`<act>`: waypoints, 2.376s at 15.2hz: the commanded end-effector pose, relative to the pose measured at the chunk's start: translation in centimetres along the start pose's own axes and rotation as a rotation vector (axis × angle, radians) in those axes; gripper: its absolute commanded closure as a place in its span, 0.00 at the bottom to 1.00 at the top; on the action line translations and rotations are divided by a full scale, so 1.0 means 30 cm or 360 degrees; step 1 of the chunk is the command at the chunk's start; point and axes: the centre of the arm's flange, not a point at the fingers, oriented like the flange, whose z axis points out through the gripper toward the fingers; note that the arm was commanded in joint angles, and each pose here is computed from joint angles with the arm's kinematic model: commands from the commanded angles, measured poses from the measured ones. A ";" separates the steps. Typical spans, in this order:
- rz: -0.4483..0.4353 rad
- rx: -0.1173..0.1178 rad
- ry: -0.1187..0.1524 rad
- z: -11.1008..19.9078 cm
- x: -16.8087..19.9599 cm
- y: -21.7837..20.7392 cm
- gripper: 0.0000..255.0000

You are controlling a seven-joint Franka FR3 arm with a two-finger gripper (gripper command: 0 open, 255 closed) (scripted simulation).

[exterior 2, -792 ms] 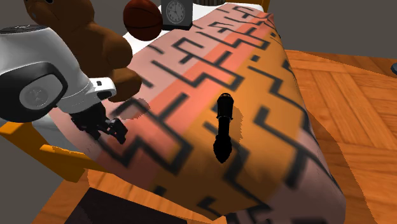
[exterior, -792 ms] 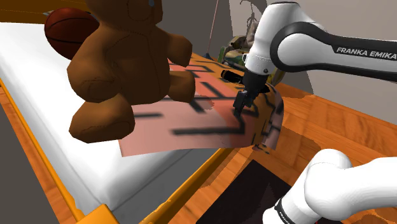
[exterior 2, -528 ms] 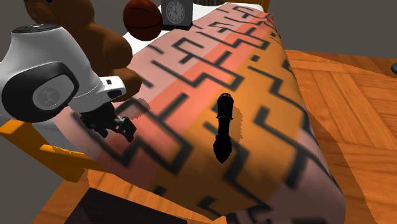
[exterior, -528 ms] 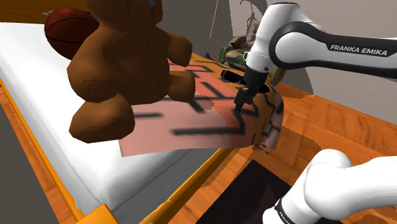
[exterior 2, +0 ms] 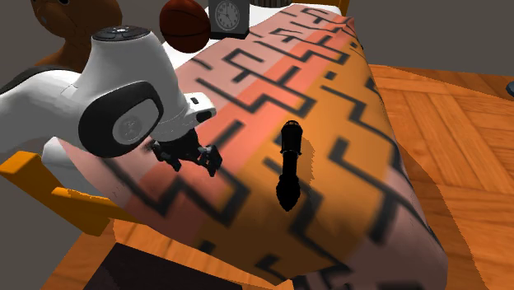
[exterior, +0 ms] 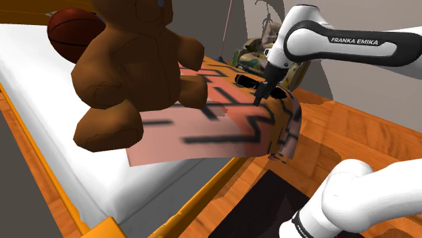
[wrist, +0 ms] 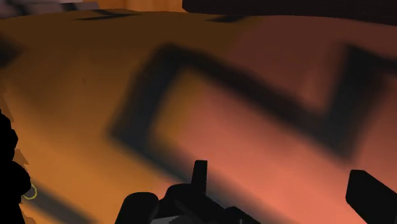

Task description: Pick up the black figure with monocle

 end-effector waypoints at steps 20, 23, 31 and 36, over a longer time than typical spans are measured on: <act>-0.0099 0.0066 0.0253 0.010 0.255 0.793 0.00; -0.0099 0.0066 0.0253 0.063 0.250 0.791 0.00; -0.0099 0.0066 0.0253 0.123 0.248 0.787 1.00; -0.0099 0.0066 0.0253 0.122 0.248 0.787 1.00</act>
